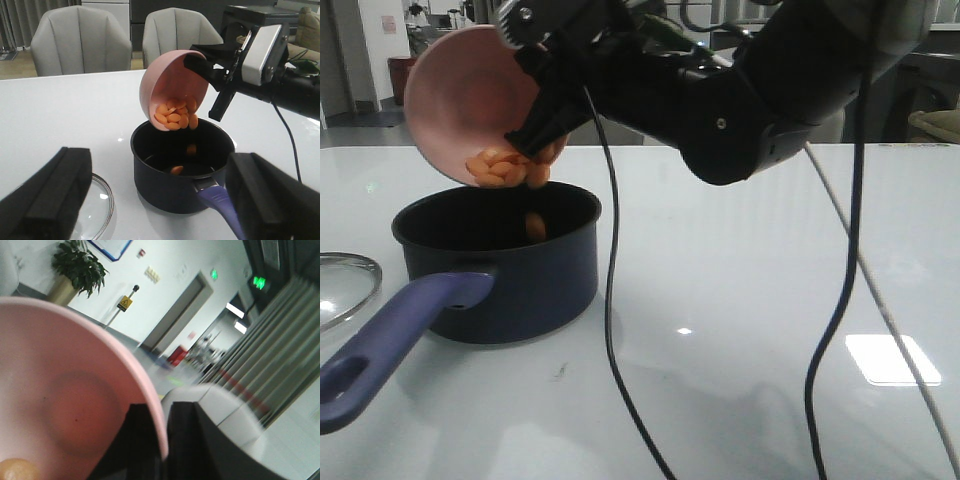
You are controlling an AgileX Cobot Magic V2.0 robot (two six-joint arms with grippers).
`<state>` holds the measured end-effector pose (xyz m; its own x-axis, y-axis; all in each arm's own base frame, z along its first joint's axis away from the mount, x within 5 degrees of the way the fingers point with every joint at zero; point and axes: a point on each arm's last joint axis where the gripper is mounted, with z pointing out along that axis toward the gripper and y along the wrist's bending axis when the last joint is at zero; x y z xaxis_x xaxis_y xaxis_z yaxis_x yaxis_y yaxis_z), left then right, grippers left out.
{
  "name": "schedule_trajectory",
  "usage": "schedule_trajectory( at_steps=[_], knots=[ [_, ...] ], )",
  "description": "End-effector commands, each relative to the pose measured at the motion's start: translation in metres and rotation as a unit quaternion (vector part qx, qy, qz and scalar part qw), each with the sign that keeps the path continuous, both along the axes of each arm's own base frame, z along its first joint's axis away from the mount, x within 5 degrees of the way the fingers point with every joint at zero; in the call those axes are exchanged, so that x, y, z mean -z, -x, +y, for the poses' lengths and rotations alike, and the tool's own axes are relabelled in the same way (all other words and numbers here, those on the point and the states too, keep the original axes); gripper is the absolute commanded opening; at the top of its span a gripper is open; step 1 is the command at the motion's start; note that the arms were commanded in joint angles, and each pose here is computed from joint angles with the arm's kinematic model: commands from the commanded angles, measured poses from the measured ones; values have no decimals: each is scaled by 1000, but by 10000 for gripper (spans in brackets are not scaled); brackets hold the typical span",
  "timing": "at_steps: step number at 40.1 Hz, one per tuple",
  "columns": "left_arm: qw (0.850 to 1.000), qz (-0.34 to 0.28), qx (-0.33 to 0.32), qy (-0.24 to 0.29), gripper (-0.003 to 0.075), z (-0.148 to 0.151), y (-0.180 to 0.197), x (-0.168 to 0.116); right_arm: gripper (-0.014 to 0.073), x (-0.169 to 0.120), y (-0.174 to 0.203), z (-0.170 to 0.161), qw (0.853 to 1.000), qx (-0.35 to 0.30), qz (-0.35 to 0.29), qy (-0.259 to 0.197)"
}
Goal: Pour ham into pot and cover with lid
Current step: 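Carry the bowl over the pot and tip the slices in, then turn the empty bowl upright and move it back to its spot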
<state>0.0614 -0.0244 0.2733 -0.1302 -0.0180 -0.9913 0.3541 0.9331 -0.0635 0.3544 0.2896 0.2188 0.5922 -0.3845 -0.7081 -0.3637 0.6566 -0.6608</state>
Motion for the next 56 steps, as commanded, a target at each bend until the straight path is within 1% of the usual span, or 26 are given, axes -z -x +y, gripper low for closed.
schedule_trajectory(
  at_steps=[1,4,9,14,17,19,21,23,25,27,29,31,32,34,35,39,42,47,52,56],
  knots=[
    [999,-48,1,22,581,0,0,-17,147,-47,17,3,986,22,-166,-8],
    [999,-48,1,22,582,0,0,-17,147,-48,21,3,980,34,-198,1],
    [999,-48,1,22,581,0,0,-17,147,-48,21,3,976,42,-212,13],
    [999,-48,1,22,581,0,0,-17,147,-49,22,2,969,56,-239,30],
    [999,-48,1,22,581,0,0,-17,147,-50,22,2,967,59,-244,29],
    [999,-48,1,22,581,0,0,-17,147,-50,21,1,970,57,-234,18],
    [999,-48,1,22,581,0,0,-17,147,-49,19,-1,977,56,-206,-8],
    [999,-48,1,22,581,0,0,-17,147,-49,17,-3,985,49,-156,-58],
    [999,-48,1,22,581,0,0,-17,147,-48,15,-6,987,43,-98,-123],
    [999,-48,1,22,581,0,0,-17,147,-49,12,-10,981,36,-41,-184],
    [999,-48,1,22,581,0,0,-17,147,-50,8,-13,971,36,23,-235],
    [999,-48,1,22,581,0,0,-17,147,-52,6,-15,959,34,88,-266],
    [999,-48,1,22,581,0,0,-17,147,-54,6,-16,954,34,114,-275],
    [999,-48,1,22,581,0,0,-17,147,-60,7,-18,943,35,176,-281],
    [999,-48,1,22,581,0,0,-17,147,-64,8,-20,939,38,194,-283],
    [999,-48,1,22,581,0,0,-17,147,-77,13,-28,923,49,275,-263],
    [999,-48,1,22,581,0,0,-17,147,-85,16,-38,911,57,335,-235],
    [999,-48,1,22,582,0,0,-17,147,-101,19,-65,895,73,390,-206],
    [999,-48,1,22,581,0,0,-17,147,-115,18,-101,880,102,424,-189],
    [999,-48,1,22,581,0,0,-17,147,-120,19,-130,861,128,459,-176]
  ],
)
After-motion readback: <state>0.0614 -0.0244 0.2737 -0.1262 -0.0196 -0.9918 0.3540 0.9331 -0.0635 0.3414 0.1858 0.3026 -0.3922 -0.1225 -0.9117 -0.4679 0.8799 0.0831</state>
